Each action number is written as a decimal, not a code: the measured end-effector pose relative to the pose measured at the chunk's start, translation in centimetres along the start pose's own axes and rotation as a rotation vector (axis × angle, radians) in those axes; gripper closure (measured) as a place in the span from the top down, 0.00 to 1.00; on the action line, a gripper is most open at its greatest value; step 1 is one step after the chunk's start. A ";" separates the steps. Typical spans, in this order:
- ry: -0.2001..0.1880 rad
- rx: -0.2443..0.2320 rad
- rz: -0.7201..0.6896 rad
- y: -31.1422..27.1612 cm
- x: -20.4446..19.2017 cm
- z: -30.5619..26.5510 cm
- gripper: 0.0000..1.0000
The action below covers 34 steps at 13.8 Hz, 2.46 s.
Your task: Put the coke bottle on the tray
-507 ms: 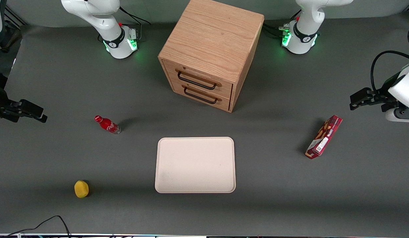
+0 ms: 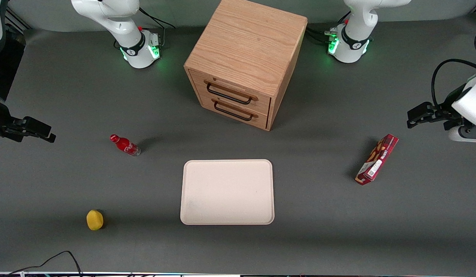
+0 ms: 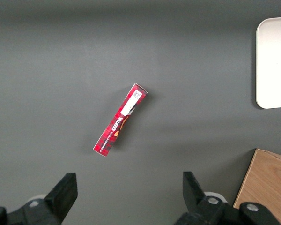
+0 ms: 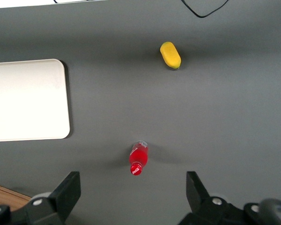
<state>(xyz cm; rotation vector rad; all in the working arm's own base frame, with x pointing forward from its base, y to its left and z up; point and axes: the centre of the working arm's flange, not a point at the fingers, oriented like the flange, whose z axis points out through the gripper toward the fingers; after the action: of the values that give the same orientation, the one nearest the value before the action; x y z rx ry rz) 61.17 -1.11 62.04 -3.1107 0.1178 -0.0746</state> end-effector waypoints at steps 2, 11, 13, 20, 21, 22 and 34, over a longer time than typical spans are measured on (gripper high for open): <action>-0.001 0.000 0.002 0.1 0.1 0.1 1.00; 0.000 0.000 0.003 0.2 0.1 0.0 1.00; 0.000 0.000 0.003 0.2 0.1 0.0 1.00; 0.000 0.000 0.003 0.2 0.1 0.0 1.00; -0.002 0.000 0.003 0.2 0.1 0.1 1.00; -0.010 -0.001 0.002 0.1 0.2 0.5 1.00; -0.092 0.033 -0.030 -3.0 -3.3 16.0 0.98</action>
<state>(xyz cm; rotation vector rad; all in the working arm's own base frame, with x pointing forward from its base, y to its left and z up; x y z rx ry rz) 58.93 2.59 46.00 -3.0772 0.0663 0.0659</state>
